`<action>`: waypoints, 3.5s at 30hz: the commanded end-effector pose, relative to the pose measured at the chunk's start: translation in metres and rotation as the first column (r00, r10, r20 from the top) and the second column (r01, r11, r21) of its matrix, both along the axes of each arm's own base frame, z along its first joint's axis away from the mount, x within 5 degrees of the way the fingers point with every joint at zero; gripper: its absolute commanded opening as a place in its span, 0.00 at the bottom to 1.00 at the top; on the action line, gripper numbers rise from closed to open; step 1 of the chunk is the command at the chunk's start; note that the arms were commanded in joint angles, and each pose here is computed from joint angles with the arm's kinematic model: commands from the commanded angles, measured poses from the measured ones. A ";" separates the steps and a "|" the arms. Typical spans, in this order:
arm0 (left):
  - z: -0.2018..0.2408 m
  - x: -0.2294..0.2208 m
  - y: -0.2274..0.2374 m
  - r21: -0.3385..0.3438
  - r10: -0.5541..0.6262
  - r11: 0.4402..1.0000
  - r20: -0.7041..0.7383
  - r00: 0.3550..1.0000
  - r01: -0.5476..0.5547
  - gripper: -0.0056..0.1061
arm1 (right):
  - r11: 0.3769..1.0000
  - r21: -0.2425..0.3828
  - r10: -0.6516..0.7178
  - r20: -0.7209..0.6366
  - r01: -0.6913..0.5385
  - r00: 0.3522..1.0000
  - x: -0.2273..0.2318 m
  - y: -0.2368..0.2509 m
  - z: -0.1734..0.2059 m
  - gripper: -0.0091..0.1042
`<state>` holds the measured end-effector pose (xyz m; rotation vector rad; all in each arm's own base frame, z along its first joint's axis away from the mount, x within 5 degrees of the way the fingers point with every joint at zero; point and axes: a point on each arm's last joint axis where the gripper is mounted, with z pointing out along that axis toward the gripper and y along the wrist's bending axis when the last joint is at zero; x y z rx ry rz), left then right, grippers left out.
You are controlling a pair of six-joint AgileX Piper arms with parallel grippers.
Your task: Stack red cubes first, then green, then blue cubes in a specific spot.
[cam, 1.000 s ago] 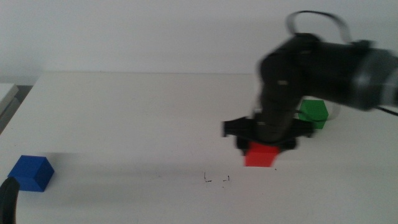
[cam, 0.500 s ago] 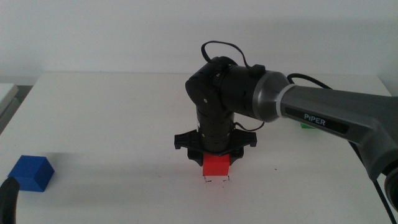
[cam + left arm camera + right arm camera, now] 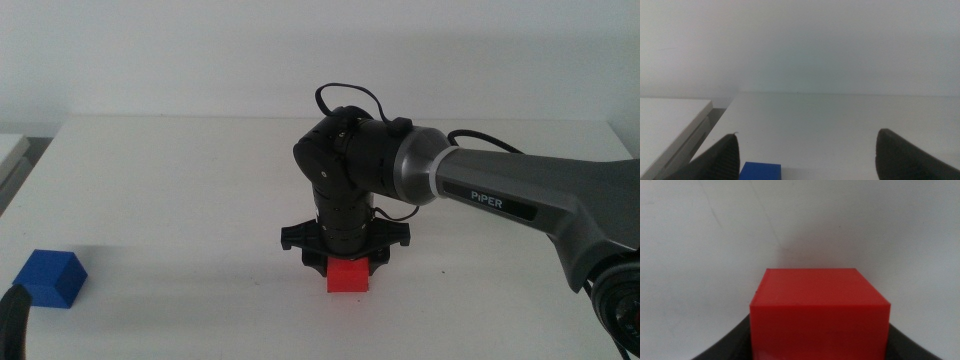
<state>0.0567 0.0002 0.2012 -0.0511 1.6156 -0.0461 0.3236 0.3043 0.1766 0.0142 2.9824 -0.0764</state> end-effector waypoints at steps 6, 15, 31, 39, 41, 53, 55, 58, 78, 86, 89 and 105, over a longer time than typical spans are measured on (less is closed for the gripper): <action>0.002 0.000 0.000 -0.003 0.000 1.000 0.018 1.000 0.001 0.86 | 1.000 -0.012 -0.006 0.024 0.006 1.000 0.004 -0.003 0.003 0.23; 0.002 0.000 0.000 0.032 0.002 0.999 0.018 1.000 -0.002 0.86 | 1.000 -0.023 -0.011 0.036 0.012 0.999 0.004 -0.006 -0.005 0.23; 0.002 0.000 0.000 0.032 0.002 0.999 0.018 1.000 -0.002 0.86 | 0.993 0.004 0.114 0.043 -0.114 0.993 -0.003 -0.003 0.013 0.84; 0.002 0.000 0.000 0.032 0.002 0.999 0.018 1.000 -0.002 0.86 | 0.991 0.033 0.115 0.273 -0.129 0.955 0.000 -0.078 0.140 0.87; 0.002 0.000 0.000 0.032 0.002 0.999 0.018 1.000 -0.002 0.86 | 0.998 0.008 0.056 0.277 -0.061 0.959 0.015 -0.116 0.149 0.87; 0.002 0.000 0.000 0.032 0.002 0.999 0.018 1.000 -0.002 0.86 | 0.992 0.077 -0.114 0.267 0.096 0.957 0.096 -0.246 0.105 0.87; 0.002 0.000 0.000 0.032 0.002 0.999 0.018 1.000 -0.002 0.86 | 0.994 0.061 -0.101 0.236 0.089 0.966 0.102 -0.249 0.090 0.87; 0.002 0.000 0.000 0.032 0.002 0.999 0.018 1.000 -0.002 0.86 | 0.997 0.042 -0.068 0.203 0.060 0.977 0.108 -0.247 0.072 0.87; 0.002 0.000 0.000 0.032 0.002 0.999 0.018 1.000 -0.002 0.86 | 0.996 0.055 -0.083 0.195 0.073 0.977 0.138 -0.247 -0.001 0.81; 0.002 0.000 0.000 0.032 0.002 0.999 0.018 1.000 -0.002 0.86 | 0.995 0.054 -0.093 0.179 0.084 0.980 0.139 -0.246 -0.010 0.21; 0.002 0.000 0.000 0.032 0.002 0.999 0.018 1.000 -0.002 0.86 | 0.995 0.027 -0.102 0.176 0.099 0.979 0.126 -0.237 0.018 0.15; 0.002 0.000 0.000 0.032 0.002 0.999 0.018 1.000 -0.002 0.86 | 0.986 0.161 -0.083 0.294 0.036 0.952 -0.015 -0.077 0.106 0.19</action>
